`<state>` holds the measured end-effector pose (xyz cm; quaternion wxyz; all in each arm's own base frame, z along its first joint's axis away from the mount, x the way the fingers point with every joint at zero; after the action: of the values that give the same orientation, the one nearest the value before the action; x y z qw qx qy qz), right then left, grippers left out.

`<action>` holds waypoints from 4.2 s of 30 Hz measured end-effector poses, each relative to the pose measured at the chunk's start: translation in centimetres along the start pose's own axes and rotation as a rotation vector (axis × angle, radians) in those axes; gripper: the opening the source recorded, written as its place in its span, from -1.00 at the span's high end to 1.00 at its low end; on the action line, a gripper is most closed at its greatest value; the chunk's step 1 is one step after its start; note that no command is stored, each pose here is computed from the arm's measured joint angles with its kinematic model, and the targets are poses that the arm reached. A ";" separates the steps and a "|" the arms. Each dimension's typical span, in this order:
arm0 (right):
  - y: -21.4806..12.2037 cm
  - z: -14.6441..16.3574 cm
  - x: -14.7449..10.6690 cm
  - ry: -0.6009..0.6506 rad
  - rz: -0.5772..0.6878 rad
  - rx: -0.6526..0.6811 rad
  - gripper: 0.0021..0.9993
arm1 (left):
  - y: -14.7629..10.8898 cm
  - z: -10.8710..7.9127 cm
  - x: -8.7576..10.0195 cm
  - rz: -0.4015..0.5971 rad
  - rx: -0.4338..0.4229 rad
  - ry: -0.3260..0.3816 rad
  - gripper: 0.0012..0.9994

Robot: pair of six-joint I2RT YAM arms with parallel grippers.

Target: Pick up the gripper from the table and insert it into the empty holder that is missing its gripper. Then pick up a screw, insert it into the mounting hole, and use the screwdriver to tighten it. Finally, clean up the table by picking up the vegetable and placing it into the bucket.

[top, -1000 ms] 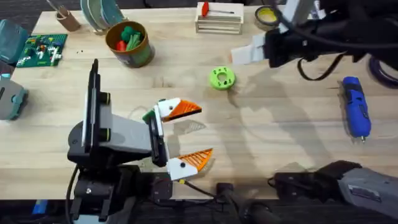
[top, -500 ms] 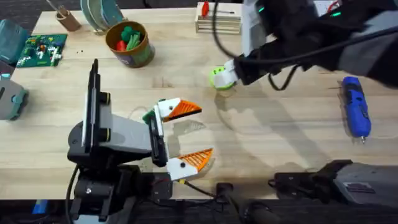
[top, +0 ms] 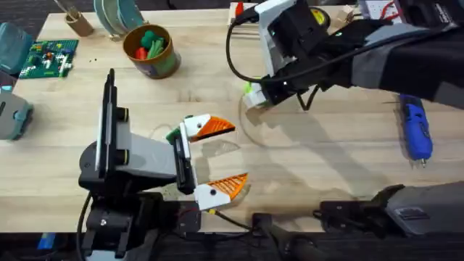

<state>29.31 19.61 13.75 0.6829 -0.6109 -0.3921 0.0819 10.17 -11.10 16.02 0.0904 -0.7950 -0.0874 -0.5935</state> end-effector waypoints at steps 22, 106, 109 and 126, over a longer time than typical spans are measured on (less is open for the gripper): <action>1.6 -0.1 0.7 0.016 -0.023 -0.004 -0.63 | 0.0 0.0 0.0 0.000 0.000 0.000 -0.99; 3.0 -0.2 0.2 0.014 0.016 -0.023 0.99 | 0.0 0.0 0.0 0.000 0.000 -0.001 -0.99; 2.9 -0.3 0.2 0.004 0.016 -0.023 0.99 | 0.0 0.0 0.0 0.000 0.000 -0.001 -0.99; 1.4 -0.7 -1.1 -0.130 0.109 -0.062 0.99 | 0.0 0.0 0.0 0.000 0.000 0.000 -0.99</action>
<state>29.49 18.71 12.05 0.6312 -0.6457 -0.4041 0.1464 10.17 -11.10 16.02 0.0904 -0.7951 -0.0873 -0.5933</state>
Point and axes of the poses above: each hand's point on the last joint's axis, 136 mm out from that joint toward the fingers, its own y axis out along the fingers, its own z axis along the line the jaws close on, x = y × z, the point moved 6 cm from there along -y, back along the fingers, and after that the axes turned 10 degrees about -y, right-handed, at the moved point
